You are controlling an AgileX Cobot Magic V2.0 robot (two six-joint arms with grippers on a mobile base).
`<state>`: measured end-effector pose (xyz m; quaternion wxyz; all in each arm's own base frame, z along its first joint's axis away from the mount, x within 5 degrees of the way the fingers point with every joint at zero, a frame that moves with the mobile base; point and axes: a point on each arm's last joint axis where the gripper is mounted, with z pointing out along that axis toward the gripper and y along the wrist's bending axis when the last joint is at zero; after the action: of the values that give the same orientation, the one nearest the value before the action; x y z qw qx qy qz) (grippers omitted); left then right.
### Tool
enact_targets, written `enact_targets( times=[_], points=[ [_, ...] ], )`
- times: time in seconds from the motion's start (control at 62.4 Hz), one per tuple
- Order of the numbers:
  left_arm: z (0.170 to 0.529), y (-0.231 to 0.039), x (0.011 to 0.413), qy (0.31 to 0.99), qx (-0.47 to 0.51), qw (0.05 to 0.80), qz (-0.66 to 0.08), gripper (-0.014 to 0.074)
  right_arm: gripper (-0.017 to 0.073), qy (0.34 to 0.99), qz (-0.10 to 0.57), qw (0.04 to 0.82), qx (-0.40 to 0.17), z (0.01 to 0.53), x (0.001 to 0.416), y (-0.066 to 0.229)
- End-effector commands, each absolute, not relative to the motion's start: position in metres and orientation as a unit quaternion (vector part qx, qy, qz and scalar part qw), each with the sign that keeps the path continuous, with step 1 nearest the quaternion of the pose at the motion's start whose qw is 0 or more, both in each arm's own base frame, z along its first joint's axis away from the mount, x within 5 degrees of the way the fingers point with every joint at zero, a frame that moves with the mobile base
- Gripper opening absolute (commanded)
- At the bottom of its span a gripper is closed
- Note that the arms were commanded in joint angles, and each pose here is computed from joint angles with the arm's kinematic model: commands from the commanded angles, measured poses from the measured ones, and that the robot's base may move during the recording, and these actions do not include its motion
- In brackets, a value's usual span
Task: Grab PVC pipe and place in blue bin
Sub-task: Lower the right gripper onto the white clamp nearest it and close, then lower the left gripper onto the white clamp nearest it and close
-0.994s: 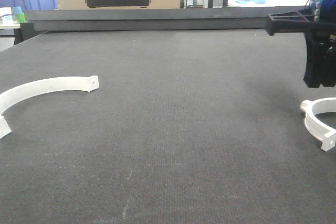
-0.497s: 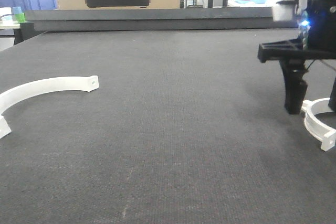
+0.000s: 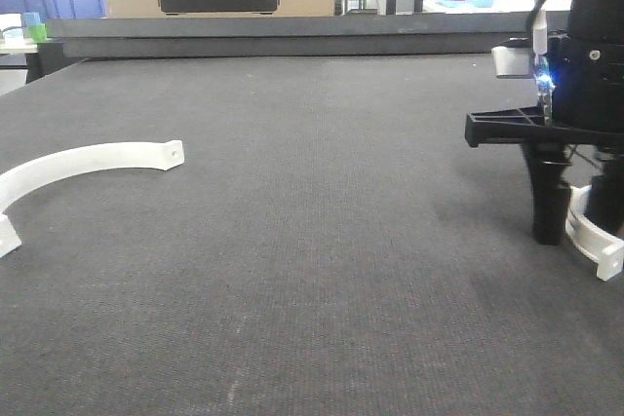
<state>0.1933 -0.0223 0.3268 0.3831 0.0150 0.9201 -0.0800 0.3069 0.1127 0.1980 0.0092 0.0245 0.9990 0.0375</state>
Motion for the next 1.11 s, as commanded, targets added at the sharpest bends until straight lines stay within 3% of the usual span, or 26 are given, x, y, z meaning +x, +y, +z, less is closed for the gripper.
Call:
enact_targets(
  times=[0.0, 0.032, 0.176, 0.369, 0.513, 0.657, 0.818, 1.09],
  points=[
    [0.330, -0.023, 0.195, 0.916, 0.016, 0.392, -0.081, -0.0111, -0.0106, 0.999, 0.033, 0.007, 0.022, 0.197, 0.307, 0.113],
    [0.330, -0.023, 0.195, 0.916, 0.016, 0.392, -0.081, -0.0111, -0.0167, 0.999, 0.033, 0.007, 0.022, 0.197, 0.307, 0.113],
    [0.330, -0.023, 0.195, 0.916, 0.014, 0.392, -0.084, -0.0111, -0.0168, 0.999, 0.032, 0.004, 0.019, 0.198, 0.306, 0.113],
    [0.332, -0.027, 0.190, 0.926, 0.008, 0.361, -0.110, -0.0111, -0.0168, 0.999, 0.030, -0.002, -0.029, 0.221, 0.294, 0.109],
    [0.348, -0.029, 0.199, 0.925, 0.010, 0.361, -0.113, -0.0111, -0.0168, 0.998, 0.036, 0.033, -0.038, 0.246, 0.284, 0.105],
    [0.348, -0.028, 0.219, 0.947, 0.023, 0.305, -0.095, -0.0111, -0.0168, 0.996, 0.047, 0.067, -0.039, 0.267, 0.276, 0.102],
    [0.336, -0.028, 0.250, 0.964, 0.030, 0.254, -0.075, -0.0111, -0.0168, 0.995, 0.050, 0.078, -0.039, 0.278, 0.269, 0.099],
    [0.276, -0.027, 0.299, 0.985, 0.033, 0.161, -0.046, -0.0111, -0.0168, 0.995, 0.050, 0.076, -0.039, 0.276, 0.269, 0.099]
  ],
)
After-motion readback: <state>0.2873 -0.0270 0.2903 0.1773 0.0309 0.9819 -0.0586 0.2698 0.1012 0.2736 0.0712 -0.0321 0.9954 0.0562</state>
